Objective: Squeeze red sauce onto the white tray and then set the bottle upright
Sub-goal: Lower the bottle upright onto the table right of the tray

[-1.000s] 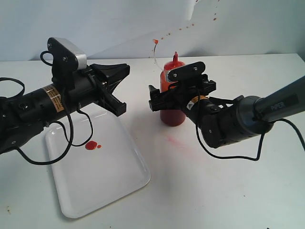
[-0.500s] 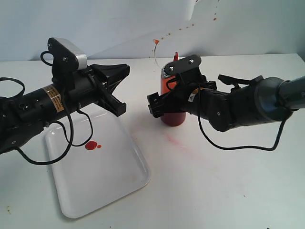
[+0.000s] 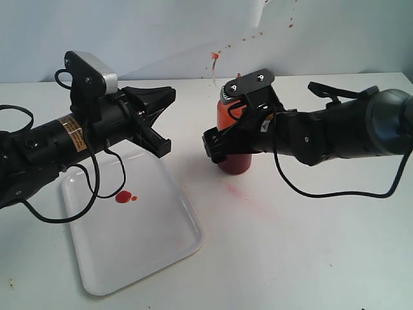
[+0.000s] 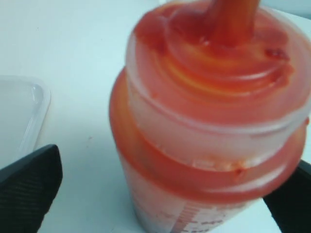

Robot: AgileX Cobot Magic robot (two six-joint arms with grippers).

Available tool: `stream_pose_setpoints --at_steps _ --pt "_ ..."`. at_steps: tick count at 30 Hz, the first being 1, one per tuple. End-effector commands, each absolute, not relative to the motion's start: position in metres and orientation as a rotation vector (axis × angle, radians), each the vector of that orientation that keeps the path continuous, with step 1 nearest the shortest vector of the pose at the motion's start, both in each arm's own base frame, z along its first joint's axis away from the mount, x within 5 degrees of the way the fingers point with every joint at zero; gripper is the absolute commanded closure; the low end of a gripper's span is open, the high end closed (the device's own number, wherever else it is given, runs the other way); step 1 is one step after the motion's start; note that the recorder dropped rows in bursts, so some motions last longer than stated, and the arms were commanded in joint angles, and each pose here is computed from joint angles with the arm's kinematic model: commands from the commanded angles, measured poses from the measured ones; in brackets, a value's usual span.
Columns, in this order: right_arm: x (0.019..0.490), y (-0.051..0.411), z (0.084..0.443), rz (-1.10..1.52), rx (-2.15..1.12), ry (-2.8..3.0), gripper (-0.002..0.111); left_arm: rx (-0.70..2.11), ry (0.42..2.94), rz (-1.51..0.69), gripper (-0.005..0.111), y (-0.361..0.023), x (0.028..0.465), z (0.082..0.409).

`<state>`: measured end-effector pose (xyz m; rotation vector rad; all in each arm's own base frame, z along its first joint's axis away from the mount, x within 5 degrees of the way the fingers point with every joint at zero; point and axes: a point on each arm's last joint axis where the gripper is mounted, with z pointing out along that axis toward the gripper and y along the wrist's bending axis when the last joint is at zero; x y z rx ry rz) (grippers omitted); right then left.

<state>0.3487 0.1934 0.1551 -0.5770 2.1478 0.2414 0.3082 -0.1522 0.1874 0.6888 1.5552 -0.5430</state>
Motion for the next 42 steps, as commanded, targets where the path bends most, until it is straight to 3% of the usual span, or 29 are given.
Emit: stream_pose_setpoints --at_steps 1,32,42 --pt "0.346 0.192 0.163 0.235 -0.608 2.153 0.005 0.676 1.544 -0.543 0.107 -0.152 0.309 0.191" --pt "0.331 0.187 0.183 0.208 -0.732 2.231 0.008 0.701 1.609 -0.497 0.107 -0.150 0.309 0.185" --pt "0.307 0.173 0.218 0.250 -0.659 2.202 0.017 0.700 1.611 -0.497 0.107 -0.150 0.309 0.185"
